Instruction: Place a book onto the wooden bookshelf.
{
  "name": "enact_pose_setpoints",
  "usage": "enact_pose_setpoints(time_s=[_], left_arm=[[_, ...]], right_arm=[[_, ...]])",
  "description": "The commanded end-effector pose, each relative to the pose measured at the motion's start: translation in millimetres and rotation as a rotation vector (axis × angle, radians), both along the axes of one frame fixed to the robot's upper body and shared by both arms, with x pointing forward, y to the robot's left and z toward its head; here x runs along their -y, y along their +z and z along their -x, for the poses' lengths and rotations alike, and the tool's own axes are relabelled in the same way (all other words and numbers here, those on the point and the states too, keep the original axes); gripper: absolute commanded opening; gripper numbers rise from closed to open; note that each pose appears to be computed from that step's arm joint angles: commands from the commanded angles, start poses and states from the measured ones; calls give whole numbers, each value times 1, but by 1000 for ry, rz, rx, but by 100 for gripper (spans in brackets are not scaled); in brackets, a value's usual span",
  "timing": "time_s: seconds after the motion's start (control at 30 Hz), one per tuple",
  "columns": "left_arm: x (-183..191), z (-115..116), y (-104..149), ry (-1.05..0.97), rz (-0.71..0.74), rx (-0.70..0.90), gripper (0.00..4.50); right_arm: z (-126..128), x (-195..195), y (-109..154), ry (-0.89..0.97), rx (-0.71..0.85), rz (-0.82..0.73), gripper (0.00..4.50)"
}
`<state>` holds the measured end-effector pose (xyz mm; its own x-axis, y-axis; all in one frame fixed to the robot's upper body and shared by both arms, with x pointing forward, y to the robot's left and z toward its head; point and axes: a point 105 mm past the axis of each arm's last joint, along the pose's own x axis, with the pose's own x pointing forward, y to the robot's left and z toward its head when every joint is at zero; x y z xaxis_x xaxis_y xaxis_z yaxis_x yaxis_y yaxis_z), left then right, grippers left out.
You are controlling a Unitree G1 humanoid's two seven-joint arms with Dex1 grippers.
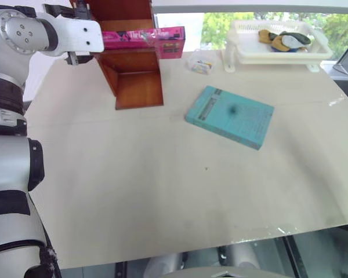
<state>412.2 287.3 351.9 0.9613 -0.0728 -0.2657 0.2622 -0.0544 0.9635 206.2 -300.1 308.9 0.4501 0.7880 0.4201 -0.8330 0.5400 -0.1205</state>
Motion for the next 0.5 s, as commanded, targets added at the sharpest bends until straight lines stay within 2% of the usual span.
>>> enact_pose_setpoints(time_s=[0.03,0.1,0.27,0.37,0.5], left_arm=[[-8,19,18,-49,142,39,445],[6,26,16,-158,285,7,445],[49,59,5,-511,824,-102,445],[63,78,-40,-513,1018,-230,445],[56,81,-105,-298,1220,-327,445]], right_arm=[[9,2,12,-11,46,19,450],[8,3,9,-20,30,22,450],[5,8,-16,-64,-72,29,450],[3,14,-45,-122,-180,84,450],[-5,30,-74,-240,-255,111,450]])
